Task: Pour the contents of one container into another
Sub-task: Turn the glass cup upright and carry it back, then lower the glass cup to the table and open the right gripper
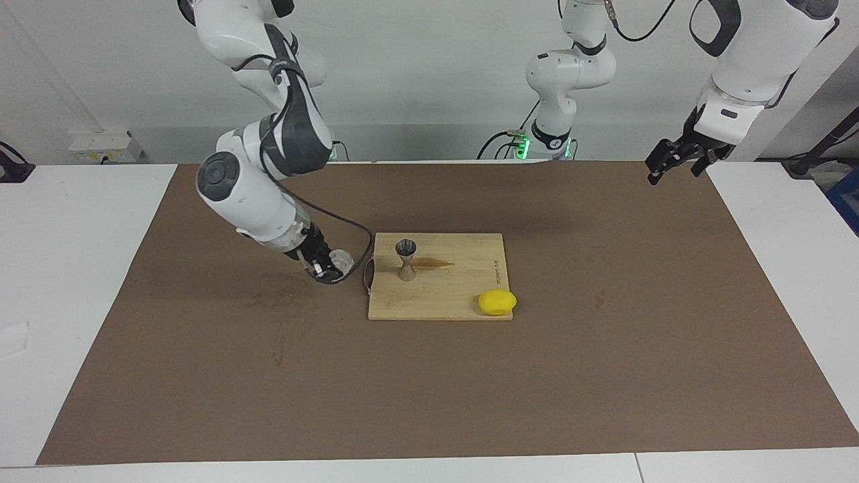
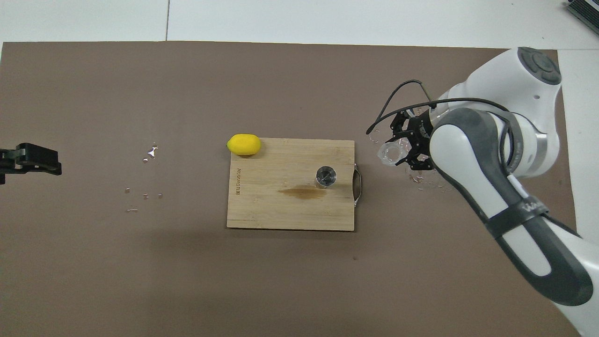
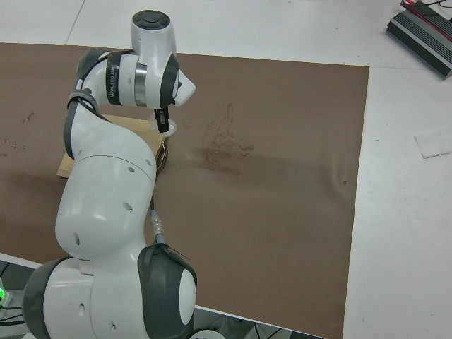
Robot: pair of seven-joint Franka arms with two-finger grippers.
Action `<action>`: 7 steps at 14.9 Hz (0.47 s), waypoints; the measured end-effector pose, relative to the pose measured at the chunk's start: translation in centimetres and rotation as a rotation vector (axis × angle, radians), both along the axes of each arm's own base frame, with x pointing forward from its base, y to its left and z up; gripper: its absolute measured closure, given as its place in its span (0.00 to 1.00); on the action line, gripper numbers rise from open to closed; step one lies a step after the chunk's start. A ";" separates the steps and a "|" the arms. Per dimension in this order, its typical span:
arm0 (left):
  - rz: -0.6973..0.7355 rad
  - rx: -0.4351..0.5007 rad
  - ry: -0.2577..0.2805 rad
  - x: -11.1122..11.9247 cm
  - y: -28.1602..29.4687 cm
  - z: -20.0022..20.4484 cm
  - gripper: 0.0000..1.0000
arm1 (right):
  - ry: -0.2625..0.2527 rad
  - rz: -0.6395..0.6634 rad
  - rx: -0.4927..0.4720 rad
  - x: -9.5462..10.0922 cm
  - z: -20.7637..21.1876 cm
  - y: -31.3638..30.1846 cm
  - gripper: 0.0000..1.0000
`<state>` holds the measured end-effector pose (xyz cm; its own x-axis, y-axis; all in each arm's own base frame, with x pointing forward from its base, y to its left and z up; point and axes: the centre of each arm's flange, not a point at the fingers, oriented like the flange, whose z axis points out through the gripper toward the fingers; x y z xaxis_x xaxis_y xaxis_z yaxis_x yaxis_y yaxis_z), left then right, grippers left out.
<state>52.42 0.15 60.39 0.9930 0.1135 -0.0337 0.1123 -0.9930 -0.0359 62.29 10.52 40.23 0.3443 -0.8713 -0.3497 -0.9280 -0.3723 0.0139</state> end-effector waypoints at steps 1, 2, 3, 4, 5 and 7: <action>0.000 0.000 0.000 0.0 0.0 0.0 0.00 | 0.000 -0.003 0.035 0.0 -1.0 -1.7 0.51; 0.000 0.000 0.000 0.0 0.0 0.0 0.00 | 0.002 -0.010 0.066 -0.2 -1.9 -3.3 0.51; 0.000 0.000 0.000 0.0 0.0 0.0 0.00 | 0.008 -0.018 0.095 -0.4 -2.7 -4.8 0.51; 0.000 0.000 0.000 0.0 0.0 0.0 0.00 | 0.016 -0.025 0.122 -0.6 -3.7 -6.4 0.51; 0.000 0.000 0.000 0.0 0.0 0.0 0.00 | 0.024 -0.032 0.152 -0.8 -4.8 -8.0 0.51; 0.000 0.000 0.000 0.0 0.0 0.0 0.00 | 0.034 -0.022 0.215 -1.4 -6.9 -10.4 0.51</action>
